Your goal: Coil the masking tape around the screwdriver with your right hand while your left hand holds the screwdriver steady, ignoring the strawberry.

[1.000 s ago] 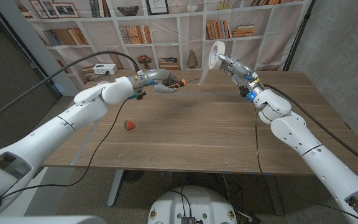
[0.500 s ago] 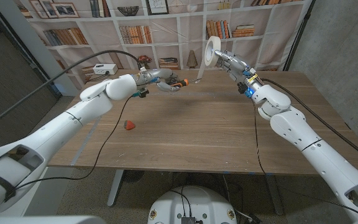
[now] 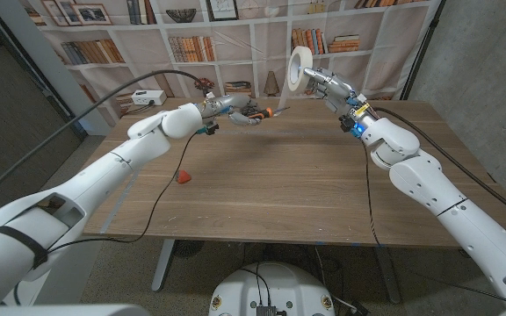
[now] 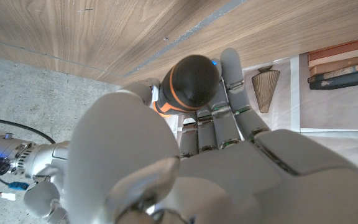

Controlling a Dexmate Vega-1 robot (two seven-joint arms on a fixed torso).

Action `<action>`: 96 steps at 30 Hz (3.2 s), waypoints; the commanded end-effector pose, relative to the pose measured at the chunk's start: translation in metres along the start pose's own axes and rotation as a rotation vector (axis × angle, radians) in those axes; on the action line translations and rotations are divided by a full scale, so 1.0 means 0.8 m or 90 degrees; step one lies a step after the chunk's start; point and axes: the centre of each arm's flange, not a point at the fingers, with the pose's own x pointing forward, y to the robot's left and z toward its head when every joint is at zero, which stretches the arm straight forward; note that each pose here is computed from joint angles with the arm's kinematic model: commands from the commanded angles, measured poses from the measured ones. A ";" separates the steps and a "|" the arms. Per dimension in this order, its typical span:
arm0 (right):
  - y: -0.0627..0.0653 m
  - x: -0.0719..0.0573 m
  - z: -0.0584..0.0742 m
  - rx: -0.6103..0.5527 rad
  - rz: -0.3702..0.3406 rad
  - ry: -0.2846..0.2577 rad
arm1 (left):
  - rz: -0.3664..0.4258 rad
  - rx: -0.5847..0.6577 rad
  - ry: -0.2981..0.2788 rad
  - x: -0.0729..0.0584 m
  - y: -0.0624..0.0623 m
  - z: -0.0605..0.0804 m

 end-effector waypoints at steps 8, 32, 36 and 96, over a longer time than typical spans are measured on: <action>-0.005 -0.039 0.023 0.007 0.001 -0.058 | -0.003 0.006 0.003 0.036 -0.002 0.002; -0.024 -0.111 -0.039 -0.076 0.019 0.158 | 0.015 0.007 -0.033 0.056 0.017 0.015; -0.024 -0.108 -0.050 -0.081 0.041 0.186 | 0.022 0.003 -0.044 0.057 0.021 0.020; -0.039 -0.113 -0.080 -0.248 -0.046 0.263 | -0.043 -0.533 -0.177 0.077 0.022 -0.002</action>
